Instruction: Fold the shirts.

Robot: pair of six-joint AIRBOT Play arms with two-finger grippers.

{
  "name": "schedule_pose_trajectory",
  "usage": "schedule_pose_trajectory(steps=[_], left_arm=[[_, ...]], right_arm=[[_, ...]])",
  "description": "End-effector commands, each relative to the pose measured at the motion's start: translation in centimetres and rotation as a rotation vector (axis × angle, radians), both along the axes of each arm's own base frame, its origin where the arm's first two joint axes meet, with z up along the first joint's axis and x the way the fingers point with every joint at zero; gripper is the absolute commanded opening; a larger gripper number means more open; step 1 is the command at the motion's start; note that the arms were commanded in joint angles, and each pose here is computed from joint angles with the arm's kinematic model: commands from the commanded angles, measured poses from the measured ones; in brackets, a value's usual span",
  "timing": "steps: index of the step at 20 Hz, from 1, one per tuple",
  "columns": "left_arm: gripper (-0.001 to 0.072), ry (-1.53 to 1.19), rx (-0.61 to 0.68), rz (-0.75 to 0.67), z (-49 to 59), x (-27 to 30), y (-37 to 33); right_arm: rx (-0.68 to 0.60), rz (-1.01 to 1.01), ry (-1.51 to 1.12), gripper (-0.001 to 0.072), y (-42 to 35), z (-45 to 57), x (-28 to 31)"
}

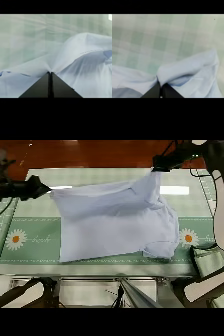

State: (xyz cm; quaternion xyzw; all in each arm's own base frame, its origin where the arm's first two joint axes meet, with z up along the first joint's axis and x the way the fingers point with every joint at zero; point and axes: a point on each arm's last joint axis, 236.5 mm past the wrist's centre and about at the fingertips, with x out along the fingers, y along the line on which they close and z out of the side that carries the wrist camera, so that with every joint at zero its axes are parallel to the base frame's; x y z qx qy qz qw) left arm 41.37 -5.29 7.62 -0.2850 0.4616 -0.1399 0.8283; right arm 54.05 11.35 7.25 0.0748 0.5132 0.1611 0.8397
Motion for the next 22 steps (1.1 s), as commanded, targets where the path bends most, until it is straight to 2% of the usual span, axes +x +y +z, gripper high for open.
schedule_pose_trajectory(steps=[1,3,4,5,6,8,10,11,13,14,15,18,22], left_arm=[[0.0018,0.107,-0.068,0.018,-6.2,2.3,-1.3],[0.0029,0.189,-0.106,-0.021,-7.9,1.1,-2.2],[0.014,0.217,-0.117,-0.043,-8.1,0.3,-2.3],[0.0387,0.247,-0.137,-0.064,-7.7,-0.7,-2.0],[0.0564,0.281,-0.157,-0.087,-7.1,-1.9,-1.4],[0.056,0.35,-0.159,-0.116,-6.0,-4.8,1.1],[0.0558,0.437,-0.103,-0.136,-5.9,-8.6,3.5],[0.0557,0.479,-0.068,-0.133,-6.2,-10.7,4.3],[0.0558,0.546,-0.035,-0.121,-7.8,-15.0,4.5],[0.0559,0.592,-0.044,-0.118,-9.0,-17.3,3.9],[0.0563,0.635,-0.067,-0.123,-10.2,-19.2,3.0],[0.0563,0.728,-0.126,-0.171,-12.7,-23.3,1.0],[0.0563,0.784,-0.159,-0.19,-14.4,-25.7,-0.2]], right_arm=[[-0.011,-0.031,0.014,0.004,-0.5,-3.0,1.6],[-0.043,-0.016,0.037,0.0288,-1.0,-3.8,1.2],[-0.059,0.019,0.05,0.0401,-1.3,-3.7,0.5],[-0.093,0.071,0.07,0.0441,-2.1,-3.3,-0.8],[-0.151,0.121,0.102,0.0441,-3.6,-2.8,-2.4],[-0.187,0.041,0.158,0.0439,-8.2,-0.7,-4.7],[-0.256,-0.08,0.19,0.0439,-14.1,1.3,-6.9],[-0.252,-0.131,0.201,0.044,-16.4,1.9,-8.2],[-0.185,-0.22,0.24,0.0443,-19.6,1.6,-11.6],[-0.129,-0.249,0.259,0.0489,-20.3,0.8,-13.2],[-0.062,-0.278,0.28,0.0507,-20.6,-0.4,-14.9],[0.07,-0.344,0.311,0.0506,-20.8,-3.9,-18.6],[0.098,-0.378,0.366,0.0497,-20.8,-7.0,-21.6]])
